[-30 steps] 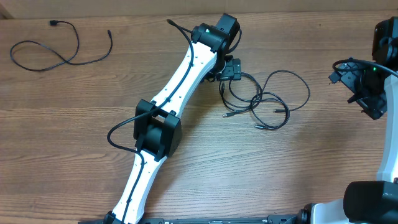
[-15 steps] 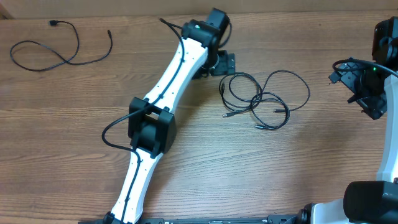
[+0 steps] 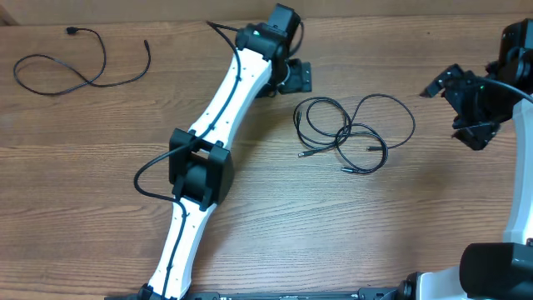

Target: Untangle cables

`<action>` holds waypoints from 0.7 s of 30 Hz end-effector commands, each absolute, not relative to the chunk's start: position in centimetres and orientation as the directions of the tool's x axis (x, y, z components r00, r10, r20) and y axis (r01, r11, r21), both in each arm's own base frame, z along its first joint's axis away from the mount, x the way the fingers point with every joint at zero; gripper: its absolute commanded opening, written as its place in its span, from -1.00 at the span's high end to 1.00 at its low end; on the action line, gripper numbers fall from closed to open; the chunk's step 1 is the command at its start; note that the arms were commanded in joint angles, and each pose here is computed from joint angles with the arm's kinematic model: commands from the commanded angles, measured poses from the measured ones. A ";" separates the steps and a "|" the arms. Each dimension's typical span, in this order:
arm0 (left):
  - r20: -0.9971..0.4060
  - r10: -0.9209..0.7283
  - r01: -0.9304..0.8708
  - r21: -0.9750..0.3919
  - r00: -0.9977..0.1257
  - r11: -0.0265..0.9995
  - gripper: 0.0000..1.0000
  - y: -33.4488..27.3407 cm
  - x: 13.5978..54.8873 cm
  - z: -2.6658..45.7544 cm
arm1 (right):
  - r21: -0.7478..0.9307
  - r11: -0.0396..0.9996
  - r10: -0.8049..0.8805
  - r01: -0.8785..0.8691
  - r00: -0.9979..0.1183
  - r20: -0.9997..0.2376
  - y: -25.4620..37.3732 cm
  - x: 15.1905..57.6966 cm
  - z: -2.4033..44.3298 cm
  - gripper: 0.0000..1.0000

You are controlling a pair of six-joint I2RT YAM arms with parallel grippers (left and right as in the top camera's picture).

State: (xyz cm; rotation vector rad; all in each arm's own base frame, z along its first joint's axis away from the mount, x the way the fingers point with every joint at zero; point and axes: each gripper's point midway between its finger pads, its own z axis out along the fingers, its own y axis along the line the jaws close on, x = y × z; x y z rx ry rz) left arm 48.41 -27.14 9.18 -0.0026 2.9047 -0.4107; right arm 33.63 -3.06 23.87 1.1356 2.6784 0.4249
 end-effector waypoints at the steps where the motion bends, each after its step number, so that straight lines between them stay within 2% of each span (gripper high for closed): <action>1: -0.215 0.068 0.124 -0.260 -0.974 0.958 -0.86 -29.6 46.5 9.6 | 0.403 0.687 0.678 0.604 -0.733 -0.056 -0.1 34.0 24.7 -1.00; 4: -0.225 0.091 0.131 -0.170 -0.970 0.977 -0.68 -29.3 45.8 9.2 | 0.420 0.708 0.654 0.568 -0.752 -0.084 0.9 34.7 24.9 -1.00; 10: -0.178 0.120 0.138 -0.093 -0.977 0.986 -0.89 -28.7 44.0 8.7 | 0.421 0.724 0.638 0.547 -0.762 -0.107 1.1 35.1 25.0 -1.00; 11: -0.171 0.117 0.133 -0.086 -0.978 0.987 -1.00 -28.3 43.9 8.6 | 0.413 0.743 0.617 0.527 -0.778 -0.119 1.2 35.1 24.9 -1.00; 15: -0.146 0.063 0.073 -0.070 -0.987 0.995 -1.00 -26.0 44.5 8.5 | 0.399 0.795 0.546 0.457 -0.826 -0.141 1.9 35.1 24.3 -1.00; 21: -0.081 -0.018 -0.014 -0.043 -0.997 0.999 -0.99 -22.3 44.6 8.3 | 0.399 0.804 0.524 0.441 -0.843 -0.122 2.9 35.1 22.8 -1.00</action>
